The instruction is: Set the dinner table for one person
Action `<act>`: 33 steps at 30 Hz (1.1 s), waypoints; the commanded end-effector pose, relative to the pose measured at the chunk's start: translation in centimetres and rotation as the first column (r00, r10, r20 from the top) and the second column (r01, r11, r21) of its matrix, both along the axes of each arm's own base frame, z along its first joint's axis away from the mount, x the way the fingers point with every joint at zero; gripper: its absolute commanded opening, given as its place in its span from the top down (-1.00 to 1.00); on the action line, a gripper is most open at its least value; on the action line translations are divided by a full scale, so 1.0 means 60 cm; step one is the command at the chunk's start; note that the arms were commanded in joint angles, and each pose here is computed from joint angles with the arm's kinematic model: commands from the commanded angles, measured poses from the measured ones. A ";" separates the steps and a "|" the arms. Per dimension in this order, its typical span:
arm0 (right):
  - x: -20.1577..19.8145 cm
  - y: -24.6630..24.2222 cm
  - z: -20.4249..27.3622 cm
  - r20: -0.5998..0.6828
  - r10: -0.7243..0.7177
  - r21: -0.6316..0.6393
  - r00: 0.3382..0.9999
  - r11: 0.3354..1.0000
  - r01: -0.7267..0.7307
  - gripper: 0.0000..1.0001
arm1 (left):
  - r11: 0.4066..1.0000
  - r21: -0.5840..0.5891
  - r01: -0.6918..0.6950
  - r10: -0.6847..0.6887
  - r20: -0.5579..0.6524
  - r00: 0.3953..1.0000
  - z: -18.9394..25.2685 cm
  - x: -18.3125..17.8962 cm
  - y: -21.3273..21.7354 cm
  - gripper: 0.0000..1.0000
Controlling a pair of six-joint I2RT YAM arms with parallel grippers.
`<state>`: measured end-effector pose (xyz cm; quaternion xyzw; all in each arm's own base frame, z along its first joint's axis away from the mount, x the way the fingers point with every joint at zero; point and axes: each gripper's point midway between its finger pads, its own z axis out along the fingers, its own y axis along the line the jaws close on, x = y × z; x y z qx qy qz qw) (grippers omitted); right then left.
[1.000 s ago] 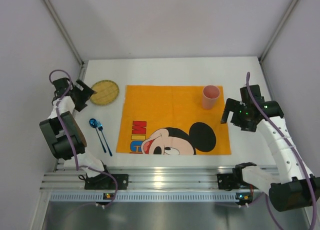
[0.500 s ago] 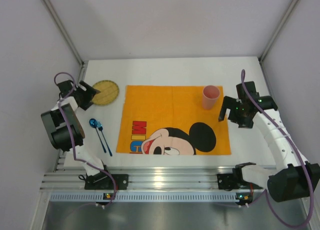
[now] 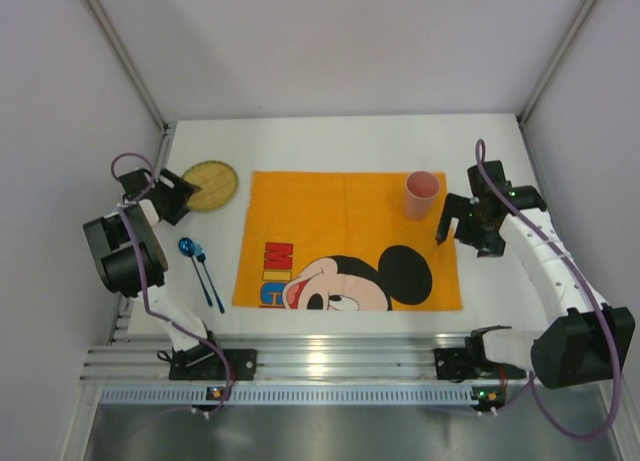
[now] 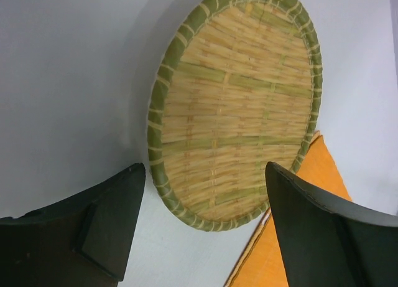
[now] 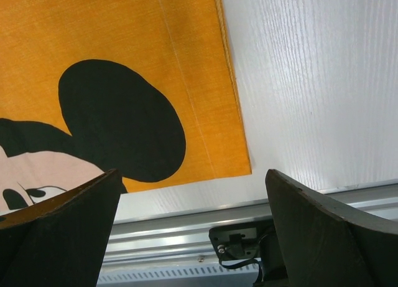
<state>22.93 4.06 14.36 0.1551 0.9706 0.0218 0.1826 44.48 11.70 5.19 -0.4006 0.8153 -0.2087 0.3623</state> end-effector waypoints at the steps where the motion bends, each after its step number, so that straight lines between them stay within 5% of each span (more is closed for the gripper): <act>1: 0.022 -0.011 0.017 0.046 -0.012 -0.020 0.999 1.000 0.013 -1.00 | 0.997 -0.056 -0.051 0.053 0.050 0.997 -0.022 0.016 0.004 -0.67; 8: 0.016 -0.013 0.007 0.024 -0.011 -0.027 1.000 1.000 0.012 -0.99 | 0.976 -0.190 -0.110 0.138 0.142 0.980 -0.041 0.052 0.000 -0.45; 11: 0.017 -0.013 0.002 0.018 -0.013 -0.027 1.000 1.000 0.013 -0.99 | 0.966 -0.238 -0.105 0.148 0.173 0.974 -0.047 0.070 -0.001 -0.03; 16: 0.017 -0.009 -0.004 0.015 -0.010 -0.017 1.000 1.000 0.011 -1.00 | 0.960 -0.276 -0.052 0.119 0.233 0.965 -0.028 0.100 -0.008 1.00; 27: 0.014 -0.001 0.007 0.064 0.010 0.014 0.998 1.000 -0.011 -0.99 | 0.934 -0.271 0.233 -0.080 0.476 0.876 0.169 0.112 -0.067 1.00; 33: 0.014 0.005 0.044 0.151 -0.002 0.048 0.988 0.999 -0.006 -0.99 | 0.843 -0.200 0.500 -0.355 0.491 0.796 0.231 0.052 -0.235 1.00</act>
